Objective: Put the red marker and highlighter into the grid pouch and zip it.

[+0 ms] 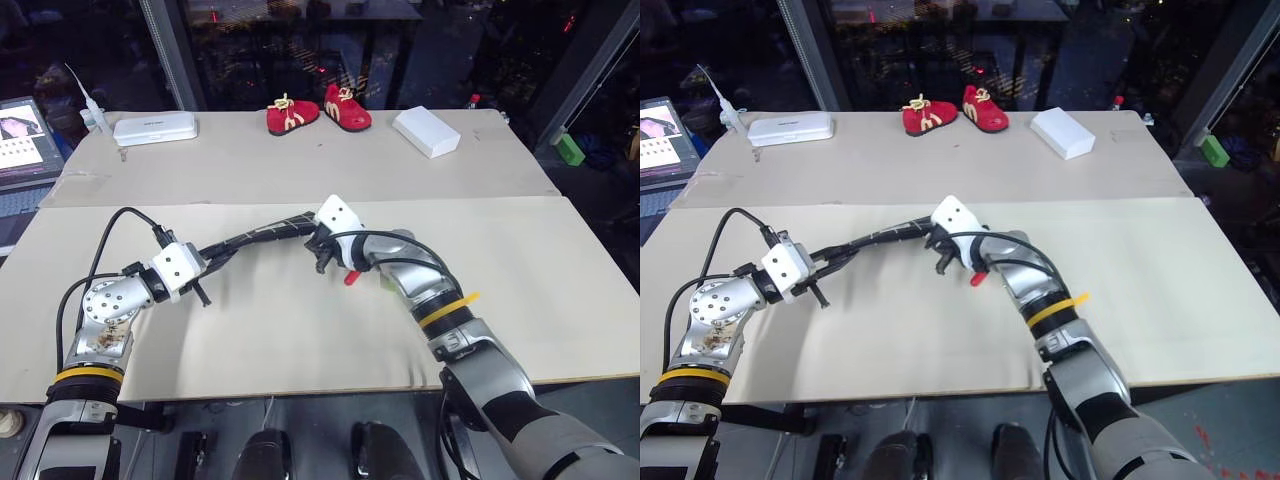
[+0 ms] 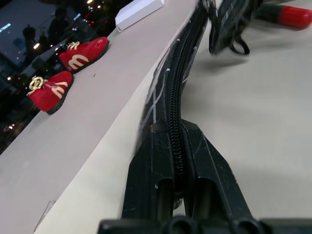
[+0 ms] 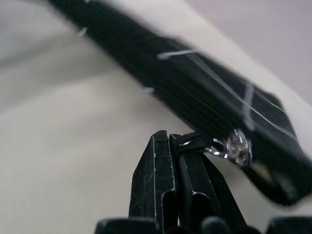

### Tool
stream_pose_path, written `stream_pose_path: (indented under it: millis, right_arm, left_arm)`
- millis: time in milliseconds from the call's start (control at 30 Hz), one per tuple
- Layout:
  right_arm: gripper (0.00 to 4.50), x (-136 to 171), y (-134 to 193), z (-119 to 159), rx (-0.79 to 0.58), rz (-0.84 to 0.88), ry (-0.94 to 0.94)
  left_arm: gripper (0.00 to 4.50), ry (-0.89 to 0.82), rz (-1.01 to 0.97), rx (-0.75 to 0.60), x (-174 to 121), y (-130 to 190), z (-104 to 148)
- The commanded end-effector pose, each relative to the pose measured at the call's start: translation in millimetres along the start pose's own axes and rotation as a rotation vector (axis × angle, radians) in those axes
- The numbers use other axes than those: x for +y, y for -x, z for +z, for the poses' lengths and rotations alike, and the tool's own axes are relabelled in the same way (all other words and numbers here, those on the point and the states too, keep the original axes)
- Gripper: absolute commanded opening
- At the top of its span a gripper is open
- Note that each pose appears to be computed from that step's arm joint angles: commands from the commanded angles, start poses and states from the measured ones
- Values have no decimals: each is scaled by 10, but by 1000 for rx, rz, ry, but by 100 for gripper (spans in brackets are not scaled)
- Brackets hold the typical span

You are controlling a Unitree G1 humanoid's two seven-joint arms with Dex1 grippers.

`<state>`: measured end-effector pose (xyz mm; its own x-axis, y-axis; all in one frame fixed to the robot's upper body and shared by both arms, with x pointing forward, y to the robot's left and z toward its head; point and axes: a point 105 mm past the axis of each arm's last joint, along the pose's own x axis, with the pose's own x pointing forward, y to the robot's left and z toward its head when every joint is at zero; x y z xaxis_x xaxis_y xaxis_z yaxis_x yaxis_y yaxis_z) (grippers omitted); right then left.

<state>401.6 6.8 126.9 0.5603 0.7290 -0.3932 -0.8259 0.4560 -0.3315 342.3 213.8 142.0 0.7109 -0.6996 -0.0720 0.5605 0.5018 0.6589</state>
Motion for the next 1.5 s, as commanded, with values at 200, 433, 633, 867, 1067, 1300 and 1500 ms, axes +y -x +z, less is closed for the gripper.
stream_pose_path:
  millis: [200,433,633,867,1067,1300,1500]
  right_arm:
    - [5,106,-100,564,-115,68,179]
    - [5,305,-92,610,-106,199,281]
    - [5,406,-95,674,-139,248,214]
    - [5,533,-118,788,-177,316,155]
    - [69,440,-149,755,-174,256,141]
    - [288,433,222,569,-185,370,23]
    - [288,564,963,504,-262,479,3]
  left_arm:
    - [0,-52,-25,-61,66,-129,161]
    - [0,-44,-55,-71,44,-196,161]
    - [0,-48,-77,-81,47,-238,171]
    - [0,-44,-101,-86,26,-258,162]
    - [0,-44,-99,-94,36,-269,172]
    - [0,-36,-90,-90,20,-202,148]
    - [0,-26,-83,-94,-12,-181,155]
